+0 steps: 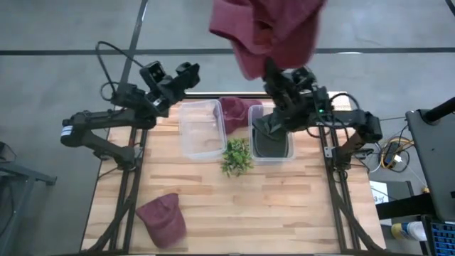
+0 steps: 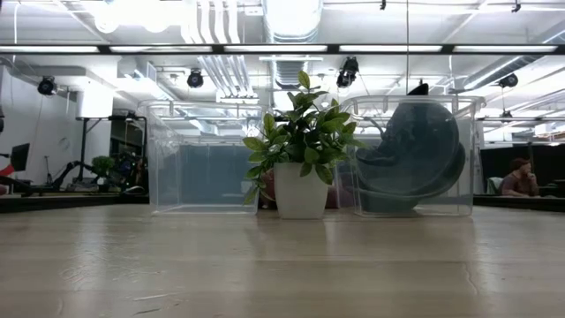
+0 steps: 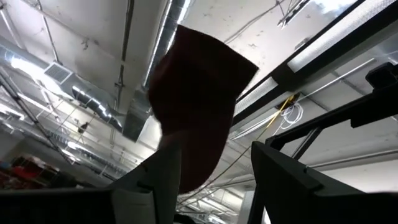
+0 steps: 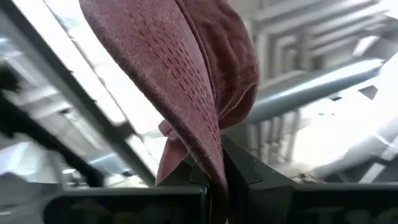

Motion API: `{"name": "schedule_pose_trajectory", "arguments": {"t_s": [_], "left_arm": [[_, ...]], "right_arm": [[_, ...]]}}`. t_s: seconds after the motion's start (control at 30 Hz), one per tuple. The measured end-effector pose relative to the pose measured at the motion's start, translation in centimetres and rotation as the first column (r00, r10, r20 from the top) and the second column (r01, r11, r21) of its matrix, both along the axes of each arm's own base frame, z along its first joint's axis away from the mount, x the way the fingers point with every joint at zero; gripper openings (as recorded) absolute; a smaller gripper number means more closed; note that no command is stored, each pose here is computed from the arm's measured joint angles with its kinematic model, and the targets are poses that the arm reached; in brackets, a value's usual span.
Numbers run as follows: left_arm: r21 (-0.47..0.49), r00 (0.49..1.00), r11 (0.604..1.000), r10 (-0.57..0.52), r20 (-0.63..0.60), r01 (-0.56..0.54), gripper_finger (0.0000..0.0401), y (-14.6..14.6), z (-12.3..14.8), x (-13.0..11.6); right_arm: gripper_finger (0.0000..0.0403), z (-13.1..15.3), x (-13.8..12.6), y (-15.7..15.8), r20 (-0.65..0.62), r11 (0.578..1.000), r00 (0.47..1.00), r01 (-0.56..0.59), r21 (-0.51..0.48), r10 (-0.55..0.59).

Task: Pick & Place hat
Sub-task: Put the bottom right red cap into the left transparent bin

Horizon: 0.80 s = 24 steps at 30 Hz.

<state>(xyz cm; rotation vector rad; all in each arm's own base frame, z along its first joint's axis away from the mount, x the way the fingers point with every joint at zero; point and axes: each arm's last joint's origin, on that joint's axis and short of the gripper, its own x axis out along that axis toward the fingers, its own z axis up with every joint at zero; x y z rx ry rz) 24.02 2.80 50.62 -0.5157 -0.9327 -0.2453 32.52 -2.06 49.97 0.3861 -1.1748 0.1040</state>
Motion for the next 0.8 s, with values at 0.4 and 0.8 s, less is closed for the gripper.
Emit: {"name": "schedule_pose_trajectory", "arguments": {"t_s": [0.4, 0.8], "left_arm": [[0.049, 0.965, 0.986, 0.167, -0.200, -0.161, 0.0188, 0.3, 0.3, 1.1], [0.014, 0.938, 0.965, 0.257, -0.234, -0.261, 0.0188, 0.6, 0.0, 1.4]], "right_arm": [[0.0011, -1.6, 2.2, -0.5, -0.206, 0.975, 0.963, 0.197, 0.101, -0.173], [0.0011, -2.5, 3.3, -0.6, -0.375, 0.960, 0.897, 0.273, 0.055, -0.234]]}}
